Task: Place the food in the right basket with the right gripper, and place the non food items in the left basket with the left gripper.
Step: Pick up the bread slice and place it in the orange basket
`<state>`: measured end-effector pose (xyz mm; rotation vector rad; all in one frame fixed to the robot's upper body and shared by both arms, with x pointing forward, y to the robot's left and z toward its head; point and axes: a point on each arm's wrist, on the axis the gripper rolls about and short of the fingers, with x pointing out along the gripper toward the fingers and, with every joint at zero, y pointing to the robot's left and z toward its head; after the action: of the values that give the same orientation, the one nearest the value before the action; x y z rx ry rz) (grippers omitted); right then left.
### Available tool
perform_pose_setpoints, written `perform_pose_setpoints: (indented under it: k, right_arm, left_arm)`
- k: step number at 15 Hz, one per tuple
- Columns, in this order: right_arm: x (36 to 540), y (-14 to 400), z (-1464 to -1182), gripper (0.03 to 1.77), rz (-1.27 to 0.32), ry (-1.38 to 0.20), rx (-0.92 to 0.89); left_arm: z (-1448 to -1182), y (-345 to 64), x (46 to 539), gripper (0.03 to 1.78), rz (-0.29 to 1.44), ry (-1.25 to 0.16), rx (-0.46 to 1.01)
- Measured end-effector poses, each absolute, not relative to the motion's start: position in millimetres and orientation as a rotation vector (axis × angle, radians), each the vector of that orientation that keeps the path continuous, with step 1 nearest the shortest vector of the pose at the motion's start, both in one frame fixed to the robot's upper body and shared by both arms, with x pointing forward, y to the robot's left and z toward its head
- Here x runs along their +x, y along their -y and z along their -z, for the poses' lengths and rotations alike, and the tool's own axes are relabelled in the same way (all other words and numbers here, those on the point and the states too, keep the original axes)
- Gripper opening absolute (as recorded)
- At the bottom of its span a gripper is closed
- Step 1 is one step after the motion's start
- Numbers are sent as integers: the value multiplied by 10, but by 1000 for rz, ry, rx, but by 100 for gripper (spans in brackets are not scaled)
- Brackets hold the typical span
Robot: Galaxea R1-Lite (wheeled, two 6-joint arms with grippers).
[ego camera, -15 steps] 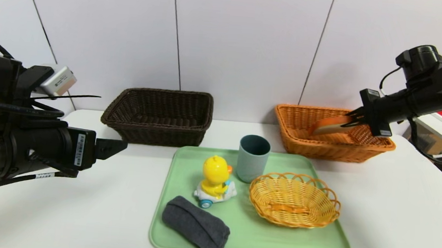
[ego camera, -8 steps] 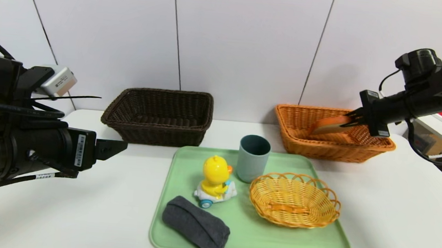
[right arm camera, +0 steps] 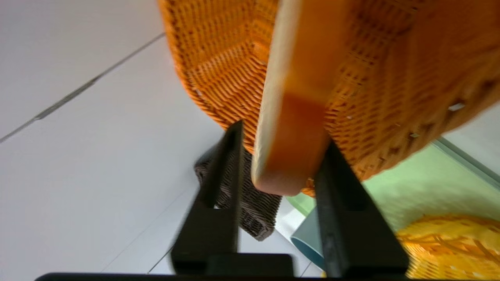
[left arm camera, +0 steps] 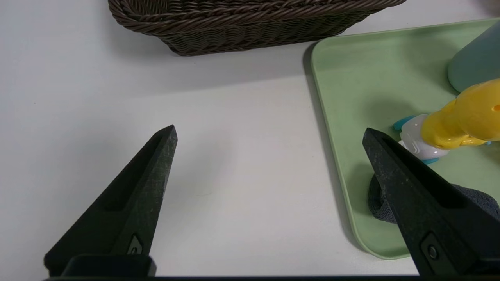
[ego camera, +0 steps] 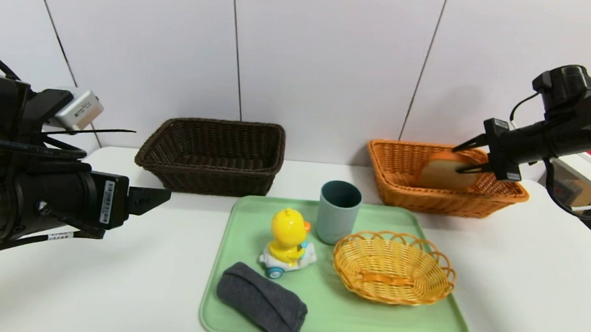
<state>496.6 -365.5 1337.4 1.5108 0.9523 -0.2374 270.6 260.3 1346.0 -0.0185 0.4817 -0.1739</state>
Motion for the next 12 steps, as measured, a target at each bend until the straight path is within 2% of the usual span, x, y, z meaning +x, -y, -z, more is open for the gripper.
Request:
perform_pose_setpoints:
  k: [2, 6, 9, 12]
  right_arm:
    - [4977, 3655, -13381, 92, 226, -941, 1508]
    - [4984, 3667, -13381, 124, 224, -934, 1509]
    - [4979, 3676, -13387, 139, 226, -931, 1512]
    - [4882, 3641, -13544, 149, 190, -921, 1532]
  left_arm:
    - [-13460, -2603, 2706, 169, 174, -481, -18]
    - [-13460, -2603, 2706, 169, 174, -482, -18]
    - [-13458, -2603, 2706, 169, 174, -482, -18]
    - [-13459, -2603, 2706, 169, 174, -482, -20]
